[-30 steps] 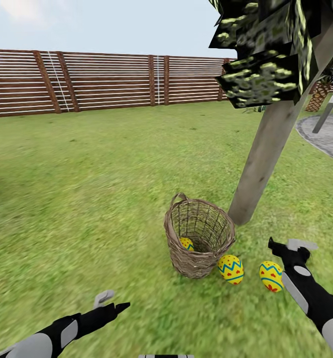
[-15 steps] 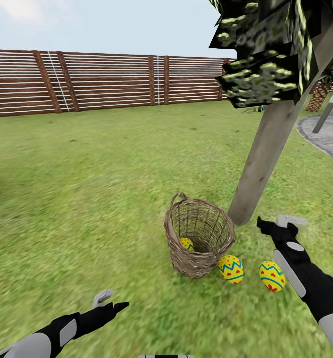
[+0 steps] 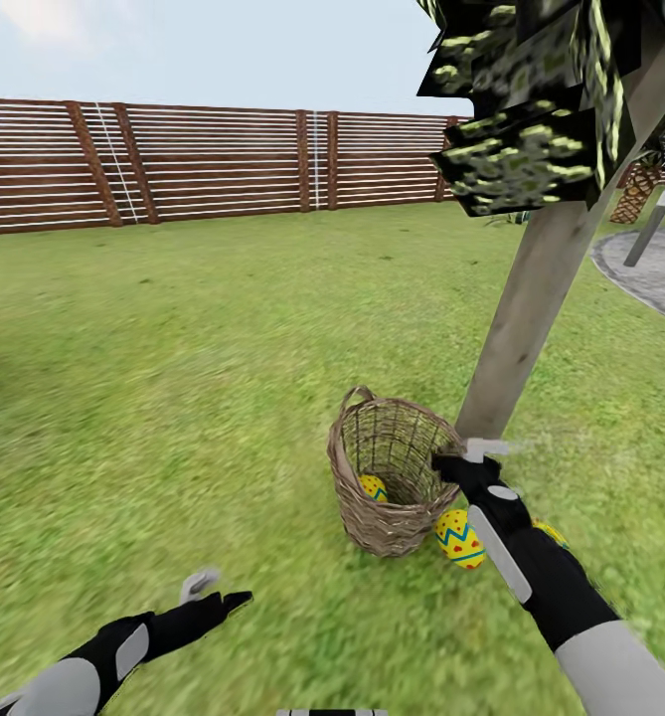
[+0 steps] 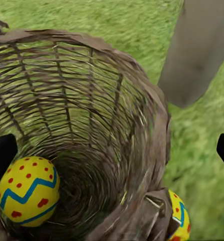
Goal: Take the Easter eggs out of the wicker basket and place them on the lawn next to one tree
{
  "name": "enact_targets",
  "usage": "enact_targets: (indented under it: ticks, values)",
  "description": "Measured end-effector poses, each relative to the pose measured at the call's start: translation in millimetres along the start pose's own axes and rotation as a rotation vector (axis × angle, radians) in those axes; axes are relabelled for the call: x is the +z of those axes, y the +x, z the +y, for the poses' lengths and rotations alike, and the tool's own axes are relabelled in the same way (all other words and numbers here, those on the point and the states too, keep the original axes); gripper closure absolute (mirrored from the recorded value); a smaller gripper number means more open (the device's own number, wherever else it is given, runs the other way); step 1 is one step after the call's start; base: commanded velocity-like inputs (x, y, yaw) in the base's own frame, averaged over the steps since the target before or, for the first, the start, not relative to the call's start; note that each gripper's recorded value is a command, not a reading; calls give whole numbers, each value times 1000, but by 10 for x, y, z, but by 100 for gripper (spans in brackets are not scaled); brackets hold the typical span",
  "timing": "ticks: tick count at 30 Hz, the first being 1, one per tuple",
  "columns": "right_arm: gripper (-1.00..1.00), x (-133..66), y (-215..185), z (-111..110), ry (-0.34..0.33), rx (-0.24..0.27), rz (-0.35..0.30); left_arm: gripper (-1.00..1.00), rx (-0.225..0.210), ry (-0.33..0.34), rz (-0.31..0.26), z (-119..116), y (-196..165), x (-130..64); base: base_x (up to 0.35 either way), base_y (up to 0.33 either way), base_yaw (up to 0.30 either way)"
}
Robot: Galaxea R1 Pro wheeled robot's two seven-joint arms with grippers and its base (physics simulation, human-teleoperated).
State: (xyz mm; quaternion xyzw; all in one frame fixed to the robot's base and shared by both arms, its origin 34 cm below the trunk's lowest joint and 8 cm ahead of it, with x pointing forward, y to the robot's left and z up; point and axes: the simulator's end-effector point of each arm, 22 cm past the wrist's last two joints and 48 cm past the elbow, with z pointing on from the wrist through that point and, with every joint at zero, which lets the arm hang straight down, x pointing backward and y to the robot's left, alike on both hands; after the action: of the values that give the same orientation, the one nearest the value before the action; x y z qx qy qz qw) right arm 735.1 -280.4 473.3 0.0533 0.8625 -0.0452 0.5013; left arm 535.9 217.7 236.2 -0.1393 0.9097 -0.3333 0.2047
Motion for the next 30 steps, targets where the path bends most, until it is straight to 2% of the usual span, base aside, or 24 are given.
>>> enact_targets:
  ticks: [4,6,10,16,30]
  values:
    - [-100,-60,146,444,-71,-47,20,-100,-32,-5,-2,-13,-239,-73,0,0,0]
    - [-100,-85,193,592,-94,-56,27,-100,-43,-8,-4,-32,-395,-129,0,0,0]
    - [-100,-102,283,735,-113,-66,44,-100,-45,-15,-14,-81,-660,-233,0,0,0]
    - [-100,-106,369,802,-123,-78,60,-100,-42,-24,-22,-90,-812,-315,79,49,0]
    - [-100,-62,566,744,-108,-90,102,-100,-48,-19,-46,-128,-962,-381,260,165,0]
